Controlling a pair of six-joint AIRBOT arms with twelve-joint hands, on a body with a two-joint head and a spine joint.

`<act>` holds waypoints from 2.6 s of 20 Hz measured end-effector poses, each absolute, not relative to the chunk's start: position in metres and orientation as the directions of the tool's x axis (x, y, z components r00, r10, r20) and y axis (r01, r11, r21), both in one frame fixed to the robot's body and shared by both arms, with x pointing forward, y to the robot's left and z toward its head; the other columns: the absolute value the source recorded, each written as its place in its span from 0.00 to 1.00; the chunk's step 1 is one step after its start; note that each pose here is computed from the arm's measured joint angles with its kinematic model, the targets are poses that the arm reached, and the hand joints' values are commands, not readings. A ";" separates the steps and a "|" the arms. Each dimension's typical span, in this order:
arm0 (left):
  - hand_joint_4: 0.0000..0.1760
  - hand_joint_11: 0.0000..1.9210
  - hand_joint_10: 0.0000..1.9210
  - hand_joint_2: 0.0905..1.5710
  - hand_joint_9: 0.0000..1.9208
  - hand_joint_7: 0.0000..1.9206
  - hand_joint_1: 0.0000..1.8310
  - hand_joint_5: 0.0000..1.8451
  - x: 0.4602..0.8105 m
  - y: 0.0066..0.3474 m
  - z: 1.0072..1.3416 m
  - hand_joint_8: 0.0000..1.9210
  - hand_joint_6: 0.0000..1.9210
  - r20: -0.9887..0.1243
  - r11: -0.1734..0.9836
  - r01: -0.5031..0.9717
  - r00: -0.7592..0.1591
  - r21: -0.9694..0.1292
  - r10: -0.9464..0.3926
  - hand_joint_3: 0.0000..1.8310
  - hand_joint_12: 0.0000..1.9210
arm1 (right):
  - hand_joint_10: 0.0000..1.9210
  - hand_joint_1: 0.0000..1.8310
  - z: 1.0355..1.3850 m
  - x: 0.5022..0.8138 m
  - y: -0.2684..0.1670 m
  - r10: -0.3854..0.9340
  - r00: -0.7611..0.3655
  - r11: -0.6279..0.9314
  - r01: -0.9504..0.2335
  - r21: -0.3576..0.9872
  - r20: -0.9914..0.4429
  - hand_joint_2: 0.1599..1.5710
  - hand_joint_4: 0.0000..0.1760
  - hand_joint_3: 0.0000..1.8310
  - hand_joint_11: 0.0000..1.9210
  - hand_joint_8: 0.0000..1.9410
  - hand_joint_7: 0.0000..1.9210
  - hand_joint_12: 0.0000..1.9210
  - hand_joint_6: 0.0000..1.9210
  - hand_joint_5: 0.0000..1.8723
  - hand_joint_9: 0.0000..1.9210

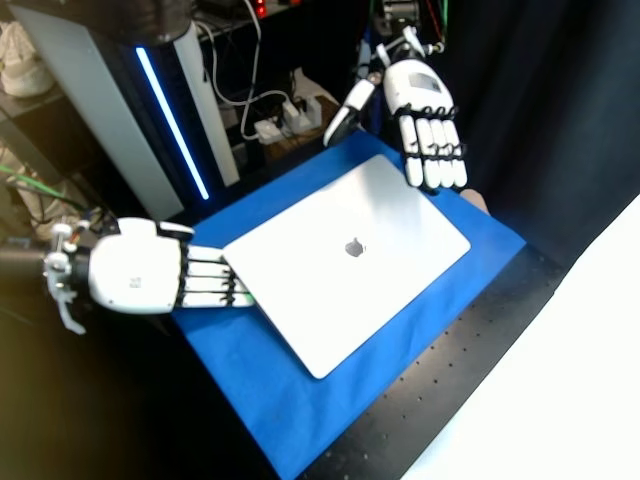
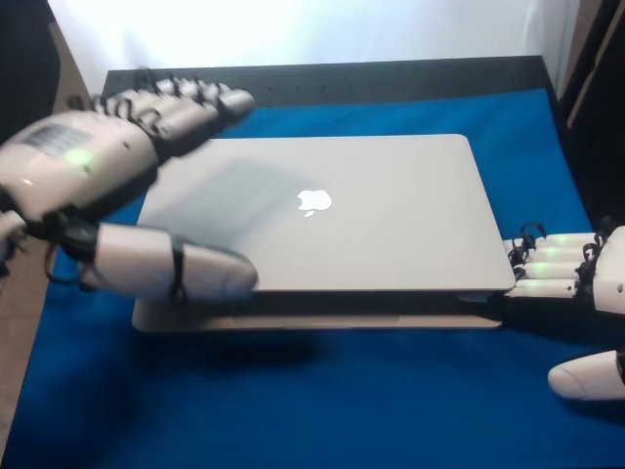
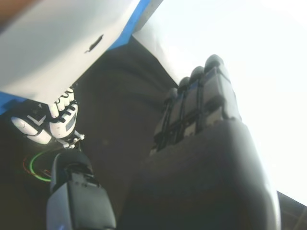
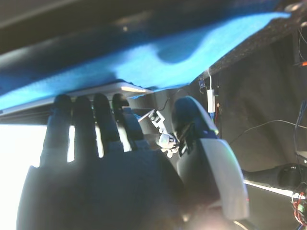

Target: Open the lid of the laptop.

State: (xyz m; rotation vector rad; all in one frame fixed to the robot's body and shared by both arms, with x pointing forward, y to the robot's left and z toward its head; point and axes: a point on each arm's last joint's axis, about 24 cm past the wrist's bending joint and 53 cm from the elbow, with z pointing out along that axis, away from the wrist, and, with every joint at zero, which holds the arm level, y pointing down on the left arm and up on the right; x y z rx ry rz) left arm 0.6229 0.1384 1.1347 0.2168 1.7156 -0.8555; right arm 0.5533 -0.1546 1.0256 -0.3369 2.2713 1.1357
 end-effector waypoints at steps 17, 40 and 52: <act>0.00 0.00 0.00 0.53 0.00 0.00 0.37 0.00 0.650 0.049 1.095 0.00 0.00 -0.906 0.685 0.618 -0.394 -0.387 -0.156 0.01 0.00 | 0.00 0.05 1.030 0.557 -0.148 0.002 -0.788 0.598 -0.493 0.632 -0.616 0.87 0.00 0.00 0.00 0.00 0.03 0.00 0.00 0.07 0.00; 0.00 0.00 0.00 0.66 0.00 0.00 0.58 0.00 0.663 0.035 1.164 0.00 0.00 -0.971 0.691 0.687 -0.217 -0.225 -0.100 0.00 0.00 | 0.00 0.00 1.028 0.559 -0.145 0.007 -0.789 0.601 -0.488 0.633 -0.615 0.86 0.00 0.00 0.00 0.00 0.00 0.00 0.00 0.02 0.00; 0.00 0.00 0.00 0.70 0.00 0.00 0.47 0.00 0.687 0.035 1.221 0.00 0.00 -0.984 0.713 0.680 -0.072 -0.168 -0.163 0.01 0.00 | 0.00 0.10 1.027 0.559 -0.138 -0.015 -0.783 0.595 -0.506 0.624 -0.621 0.84 0.00 0.00 0.00 0.00 0.02 0.00 0.00 0.05 0.00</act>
